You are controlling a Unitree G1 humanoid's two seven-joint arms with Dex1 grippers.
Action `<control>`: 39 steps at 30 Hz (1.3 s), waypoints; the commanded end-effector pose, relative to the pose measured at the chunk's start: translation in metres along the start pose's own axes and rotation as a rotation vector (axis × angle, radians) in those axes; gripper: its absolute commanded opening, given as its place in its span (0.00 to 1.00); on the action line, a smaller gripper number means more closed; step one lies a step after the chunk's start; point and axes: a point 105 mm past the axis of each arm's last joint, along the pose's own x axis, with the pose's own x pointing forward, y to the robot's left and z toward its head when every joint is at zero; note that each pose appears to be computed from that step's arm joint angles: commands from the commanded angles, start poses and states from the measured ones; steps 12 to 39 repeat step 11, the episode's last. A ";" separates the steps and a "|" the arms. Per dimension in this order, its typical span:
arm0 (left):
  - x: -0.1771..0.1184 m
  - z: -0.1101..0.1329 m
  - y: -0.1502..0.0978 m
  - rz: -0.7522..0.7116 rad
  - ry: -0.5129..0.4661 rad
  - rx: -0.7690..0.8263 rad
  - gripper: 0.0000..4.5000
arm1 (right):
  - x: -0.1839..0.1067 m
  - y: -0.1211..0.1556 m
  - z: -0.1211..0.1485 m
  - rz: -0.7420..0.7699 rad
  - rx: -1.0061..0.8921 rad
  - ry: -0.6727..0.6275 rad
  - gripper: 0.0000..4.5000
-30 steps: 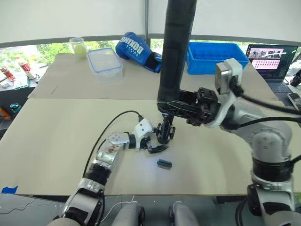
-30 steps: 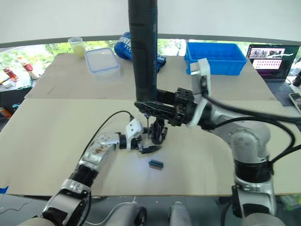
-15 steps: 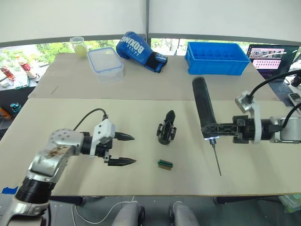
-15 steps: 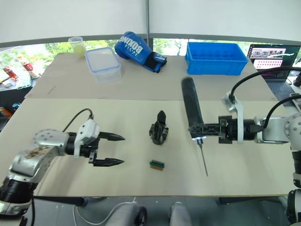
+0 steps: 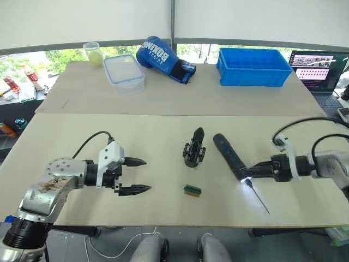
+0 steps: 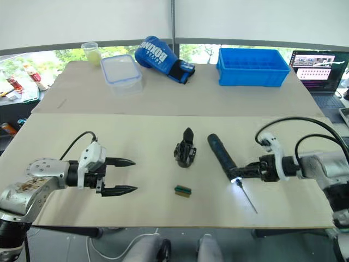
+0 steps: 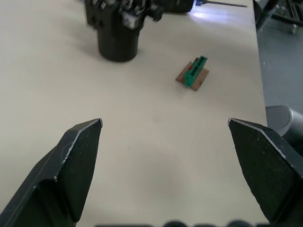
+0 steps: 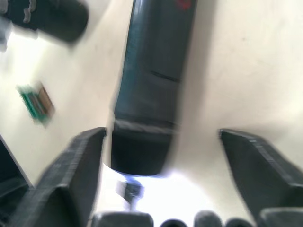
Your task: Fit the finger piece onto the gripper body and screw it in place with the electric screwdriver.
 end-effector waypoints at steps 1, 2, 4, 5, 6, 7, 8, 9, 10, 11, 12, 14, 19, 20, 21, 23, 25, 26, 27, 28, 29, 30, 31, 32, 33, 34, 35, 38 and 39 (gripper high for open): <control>-0.027 0.017 -0.003 0.016 -0.014 -0.043 1.00 | -0.047 0.009 0.035 0.023 -0.355 -0.126 0.99; -0.033 0.019 -0.003 0.028 -0.011 -0.041 1.00 | -0.056 0.010 0.035 0.034 -0.392 -0.142 0.99; -0.049 0.022 0.001 0.084 0.000 -0.032 1.00 | -0.072 0.008 0.029 0.037 -0.453 -0.132 0.99; -0.058 0.022 0.004 0.115 0.011 -0.026 1.00 | -0.077 0.005 0.028 0.018 -0.466 -0.132 0.99; -0.064 0.022 0.006 0.140 0.018 -0.024 1.00 | -0.082 0.002 0.026 -0.002 -0.479 -0.134 0.99; -0.068 0.023 0.007 0.154 0.022 -0.020 1.00 | -0.085 -0.001 0.026 -0.012 -0.488 -0.142 0.99; -0.071 0.023 0.008 0.168 0.022 -0.013 1.00 | -0.087 -0.003 0.025 -0.020 -0.489 -0.147 0.99; -0.071 0.024 0.008 0.175 0.021 -0.010 1.00 | -0.089 -0.005 0.025 -0.024 -0.487 -0.150 0.99; -0.071 0.022 0.008 0.176 0.023 0.004 1.00 | -0.088 -0.007 0.024 -0.033 -0.494 -0.151 0.99; -0.070 0.022 0.008 0.175 0.025 0.014 1.00 | -0.087 -0.009 0.024 -0.040 -0.500 -0.150 0.99; -0.070 0.022 0.008 0.175 0.025 0.014 1.00 | -0.087 -0.009 0.024 -0.040 -0.500 -0.150 0.99; -0.070 0.022 0.008 0.175 0.025 0.014 1.00 | -0.087 -0.009 0.024 -0.040 -0.500 -0.150 0.99; -0.070 0.022 0.008 0.175 0.025 0.014 1.00 | -0.087 -0.009 0.024 -0.040 -0.500 -0.150 0.99; -0.070 0.022 0.008 0.175 0.025 0.014 1.00 | -0.087 -0.009 0.024 -0.040 -0.500 -0.150 0.99; -0.070 0.022 0.008 0.175 0.025 0.014 1.00 | -0.087 -0.009 0.024 -0.040 -0.500 -0.150 0.99; -0.070 0.022 0.008 0.175 0.025 0.014 1.00 | -0.087 -0.009 0.024 -0.040 -0.500 -0.150 0.99; -0.070 0.022 0.008 0.175 0.025 0.014 1.00 | -0.087 -0.009 0.024 -0.040 -0.500 -0.150 0.99; -0.070 0.022 0.008 0.175 0.025 0.014 1.00 | -0.087 -0.009 0.024 -0.040 -0.500 -0.150 0.99; -0.070 0.022 0.008 0.175 0.025 0.014 1.00 | -0.087 -0.009 0.024 -0.040 -0.500 -0.150 0.99; -0.070 0.022 0.008 0.175 0.025 0.014 1.00 | -0.087 -0.009 0.024 -0.040 -0.500 -0.150 0.99; -0.070 0.022 0.008 0.175 0.025 0.014 1.00 | -0.087 -0.009 0.024 -0.040 -0.500 -0.150 0.99; -0.070 0.022 0.008 0.175 0.025 0.014 1.00 | -0.087 -0.009 0.024 -0.040 -0.500 -0.150 0.99; -0.070 0.022 0.008 0.175 0.025 0.014 1.00 | -0.087 -0.009 0.024 -0.040 -0.500 -0.150 0.99; -0.070 0.022 0.008 0.175 0.025 0.014 1.00 | -0.087 -0.009 0.024 -0.040 -0.500 -0.150 0.99; -0.070 0.022 0.008 0.175 0.025 0.014 1.00 | -0.087 -0.009 0.024 -0.040 -0.500 -0.150 0.99; -0.070 0.022 0.008 0.175 0.025 0.014 1.00 | -0.087 -0.009 0.024 -0.040 -0.500 -0.150 0.99; -0.070 0.022 0.008 0.175 0.025 0.014 1.00 | -0.087 -0.009 0.024 -0.040 -0.500 -0.150 0.99; -0.070 0.022 0.008 0.175 0.025 0.014 1.00 | -0.087 -0.009 0.024 -0.040 -0.500 -0.150 0.99; -0.070 0.022 0.008 0.175 0.025 0.014 1.00 | -0.087 -0.009 0.024 -0.040 -0.500 -0.150 0.99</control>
